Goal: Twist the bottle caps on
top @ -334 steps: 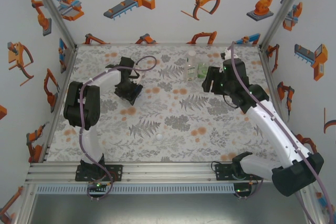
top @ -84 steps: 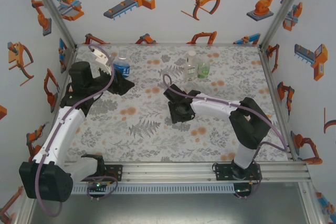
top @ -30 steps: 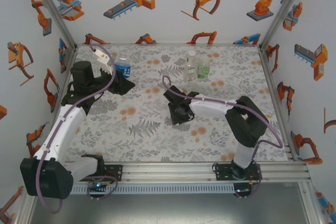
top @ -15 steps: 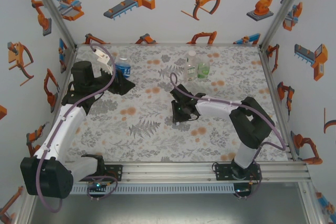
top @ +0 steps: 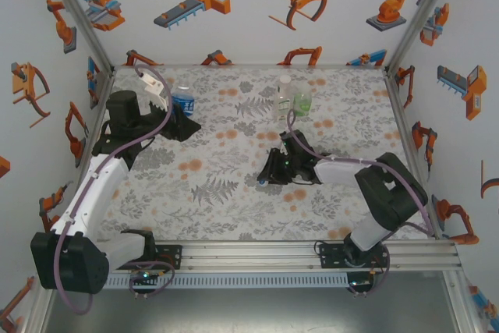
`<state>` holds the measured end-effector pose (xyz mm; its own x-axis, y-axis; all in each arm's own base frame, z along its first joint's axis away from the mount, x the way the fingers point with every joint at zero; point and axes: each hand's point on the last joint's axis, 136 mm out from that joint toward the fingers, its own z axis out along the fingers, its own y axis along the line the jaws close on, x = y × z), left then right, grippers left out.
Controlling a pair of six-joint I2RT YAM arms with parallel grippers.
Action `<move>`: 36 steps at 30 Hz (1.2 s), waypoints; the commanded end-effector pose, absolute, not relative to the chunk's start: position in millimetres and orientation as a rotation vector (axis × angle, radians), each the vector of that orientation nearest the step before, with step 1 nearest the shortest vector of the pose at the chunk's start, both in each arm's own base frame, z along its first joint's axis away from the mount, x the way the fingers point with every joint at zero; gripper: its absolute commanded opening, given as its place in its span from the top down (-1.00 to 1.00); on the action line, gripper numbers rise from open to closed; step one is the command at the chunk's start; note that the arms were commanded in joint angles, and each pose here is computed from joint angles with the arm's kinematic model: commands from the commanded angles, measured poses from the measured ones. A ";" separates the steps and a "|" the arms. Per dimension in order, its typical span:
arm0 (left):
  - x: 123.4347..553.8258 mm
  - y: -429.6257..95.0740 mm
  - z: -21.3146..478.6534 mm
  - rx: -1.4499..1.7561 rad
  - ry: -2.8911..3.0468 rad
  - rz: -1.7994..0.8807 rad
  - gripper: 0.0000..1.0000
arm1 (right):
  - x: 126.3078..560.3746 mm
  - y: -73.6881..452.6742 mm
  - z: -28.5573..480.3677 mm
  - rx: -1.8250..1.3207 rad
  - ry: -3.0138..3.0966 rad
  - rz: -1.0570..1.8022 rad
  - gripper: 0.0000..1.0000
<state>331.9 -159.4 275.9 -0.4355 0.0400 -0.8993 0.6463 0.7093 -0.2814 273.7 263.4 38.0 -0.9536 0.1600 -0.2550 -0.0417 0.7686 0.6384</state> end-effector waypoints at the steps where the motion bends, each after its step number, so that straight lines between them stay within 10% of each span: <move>1: 332.7 -161.9 285.1 0.536 1.897 -0.786 1.00 | 261.3 223.7 17.6 0.084 2.773 0.676 0.18; 36: 330.6 -160.6 286.9 0.534 1.901 -0.778 1.00 | 271.3 279.3 44.2 -0.410 2.718 0.188 0.11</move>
<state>332.5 -159.4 273.1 -0.4463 0.0396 -0.8940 0.6420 0.7102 -0.2890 271.2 279.6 43.5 -0.8907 -0.2261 -0.3943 -0.2910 0.9501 0.1125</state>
